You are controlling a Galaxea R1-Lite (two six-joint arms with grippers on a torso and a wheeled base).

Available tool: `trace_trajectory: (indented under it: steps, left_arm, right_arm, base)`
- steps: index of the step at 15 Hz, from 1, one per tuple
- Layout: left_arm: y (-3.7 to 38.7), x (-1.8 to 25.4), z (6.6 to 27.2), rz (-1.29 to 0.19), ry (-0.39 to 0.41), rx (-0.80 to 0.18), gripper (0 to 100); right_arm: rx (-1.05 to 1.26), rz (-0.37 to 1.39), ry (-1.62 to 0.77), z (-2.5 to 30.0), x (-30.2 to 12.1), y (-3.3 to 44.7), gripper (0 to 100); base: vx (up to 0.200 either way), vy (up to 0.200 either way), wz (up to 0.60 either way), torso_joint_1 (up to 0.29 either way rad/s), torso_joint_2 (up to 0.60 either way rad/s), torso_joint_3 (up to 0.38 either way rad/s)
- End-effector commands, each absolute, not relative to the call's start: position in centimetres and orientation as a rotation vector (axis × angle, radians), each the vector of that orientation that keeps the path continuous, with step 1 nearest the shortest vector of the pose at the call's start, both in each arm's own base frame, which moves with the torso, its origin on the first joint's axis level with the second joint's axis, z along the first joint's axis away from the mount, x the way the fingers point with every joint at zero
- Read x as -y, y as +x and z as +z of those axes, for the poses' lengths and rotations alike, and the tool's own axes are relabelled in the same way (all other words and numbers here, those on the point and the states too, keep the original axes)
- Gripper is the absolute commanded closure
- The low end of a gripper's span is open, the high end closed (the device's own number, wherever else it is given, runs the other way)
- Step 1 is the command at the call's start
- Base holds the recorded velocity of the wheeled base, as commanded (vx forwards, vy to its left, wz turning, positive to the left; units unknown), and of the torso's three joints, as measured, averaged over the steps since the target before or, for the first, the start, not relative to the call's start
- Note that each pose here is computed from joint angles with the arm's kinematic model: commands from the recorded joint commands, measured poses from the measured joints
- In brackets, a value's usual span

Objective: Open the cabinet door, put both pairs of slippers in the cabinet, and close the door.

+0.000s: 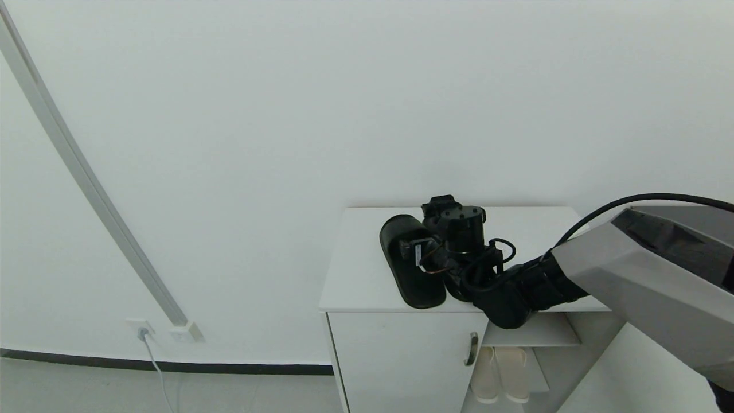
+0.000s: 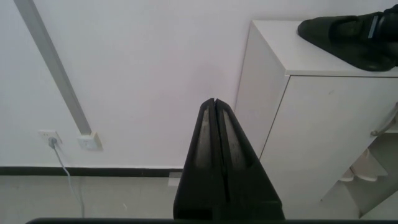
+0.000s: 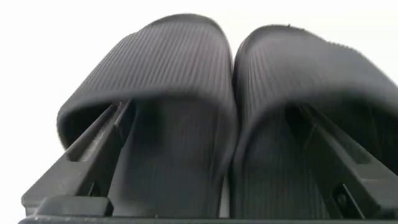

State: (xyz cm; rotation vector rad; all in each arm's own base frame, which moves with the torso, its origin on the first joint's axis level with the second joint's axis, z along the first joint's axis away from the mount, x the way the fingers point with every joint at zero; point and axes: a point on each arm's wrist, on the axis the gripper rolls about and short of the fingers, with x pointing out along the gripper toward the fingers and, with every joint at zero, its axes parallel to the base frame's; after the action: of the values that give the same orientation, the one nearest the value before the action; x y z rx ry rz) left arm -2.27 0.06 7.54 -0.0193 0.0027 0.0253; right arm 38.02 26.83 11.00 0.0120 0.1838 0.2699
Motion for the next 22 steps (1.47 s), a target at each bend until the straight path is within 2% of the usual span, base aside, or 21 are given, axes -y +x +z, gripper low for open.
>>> trace_trajectory:
  steps: [1, 7, 8, 15, 19, 22]
  left_arm:
    - [-2.3, -0.1, 7.5, 0.026, -0.020, -0.003, 100]
    - [-2.3, -0.1, 7.5, 0.026, -0.020, -0.003, 100]
    - [-2.3, -0.1, 7.5, 0.028, -0.020, -0.003, 100]
    - [-2.3, -0.1, 7.5, 0.026, -0.018, -0.003, 100]
    - [-2.3, -0.1, 7.5, 0.026, -0.018, -0.003, 100]
    - [-2.3, -0.1, 7.5, 0.026, -0.017, -0.003, 100]
  right_arm:
    - [-0.188, 0.257, 0.005, 9.9, -26.9, 39.1, 0]
    - [-0.163, 0.238, 0.014, 10.1, -26.7, 40.8, 0]
    - [-0.163, 0.239, 0.014, 10.0, -26.8, 40.8, 100]
    - [-0.153, 0.253, 0.019, 10.9, -27.0, 40.1, 100]
    - [-0.163, 0.443, 0.027, 15.1, -25.5, 34.6, 100]
    - [-0.201, 0.552, -0.016, 16.6, -22.3, 29.8, 100]
  base:
    - [0.000, 0.000, 0.00, 0.000, 0.00, 0.000]
    - [0.000, 0.000, 0.00, 0.000, 0.00, 0.000]
    - [0.000, 0.000, 0.00, 0.000, 0.00, 0.000]
    - [0.000, 0.000, 0.00, 0.000, 0.00, 0.000]
    - [0.000, 0.000, 0.00, 0.000, 0.00, 0.000]
    - [0.000, 0.000, 0.00, 0.000, 0.00, 0.000]
